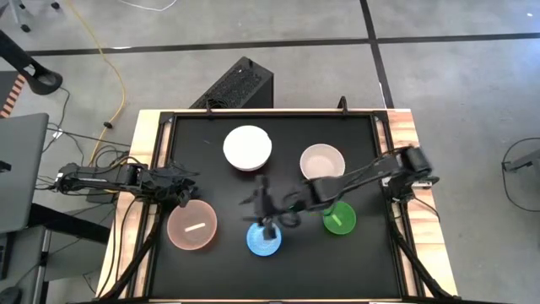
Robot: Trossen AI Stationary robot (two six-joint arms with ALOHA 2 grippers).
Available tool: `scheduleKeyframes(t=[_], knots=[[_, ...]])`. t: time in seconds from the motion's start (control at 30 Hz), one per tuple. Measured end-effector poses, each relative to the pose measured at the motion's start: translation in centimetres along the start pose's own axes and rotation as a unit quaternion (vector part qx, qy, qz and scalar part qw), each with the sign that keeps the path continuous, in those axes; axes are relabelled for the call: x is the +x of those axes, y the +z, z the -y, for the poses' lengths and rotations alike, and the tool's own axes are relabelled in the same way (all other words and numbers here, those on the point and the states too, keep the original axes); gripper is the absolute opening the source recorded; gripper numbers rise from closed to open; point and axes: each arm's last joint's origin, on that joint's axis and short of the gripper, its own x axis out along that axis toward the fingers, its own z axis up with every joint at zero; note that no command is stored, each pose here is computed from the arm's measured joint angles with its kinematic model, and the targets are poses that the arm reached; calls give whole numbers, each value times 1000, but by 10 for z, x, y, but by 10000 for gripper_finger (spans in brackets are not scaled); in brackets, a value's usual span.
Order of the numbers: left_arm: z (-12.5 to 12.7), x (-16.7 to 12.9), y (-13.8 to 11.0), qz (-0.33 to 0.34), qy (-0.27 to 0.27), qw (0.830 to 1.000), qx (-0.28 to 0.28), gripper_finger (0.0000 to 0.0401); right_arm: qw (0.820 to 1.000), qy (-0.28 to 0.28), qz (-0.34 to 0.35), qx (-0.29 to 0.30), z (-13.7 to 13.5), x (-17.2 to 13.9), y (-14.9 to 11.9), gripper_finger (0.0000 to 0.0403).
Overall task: Nest bowls inside each other
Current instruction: Stack the pink bowl on top of the white bowl
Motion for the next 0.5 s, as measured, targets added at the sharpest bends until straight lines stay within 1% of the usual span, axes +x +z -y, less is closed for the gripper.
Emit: scheduleKeyframes(t=[0.1,0.2,0.37,0.5], knots=[[0,0,0,0,0,1000,0,128,998,46,-14,-46,-12,31,1,224],[0,0,0,0,0,1000,0,128,992,81,-29,-91,-21,58,2,224],[0,0,0,0,0,1000,0,128,985,92,-44,-139,-30,98,-4,224],[0,0,0,0,0,1000,0,128,978,100,-56,-175,-36,119,-11,224]])
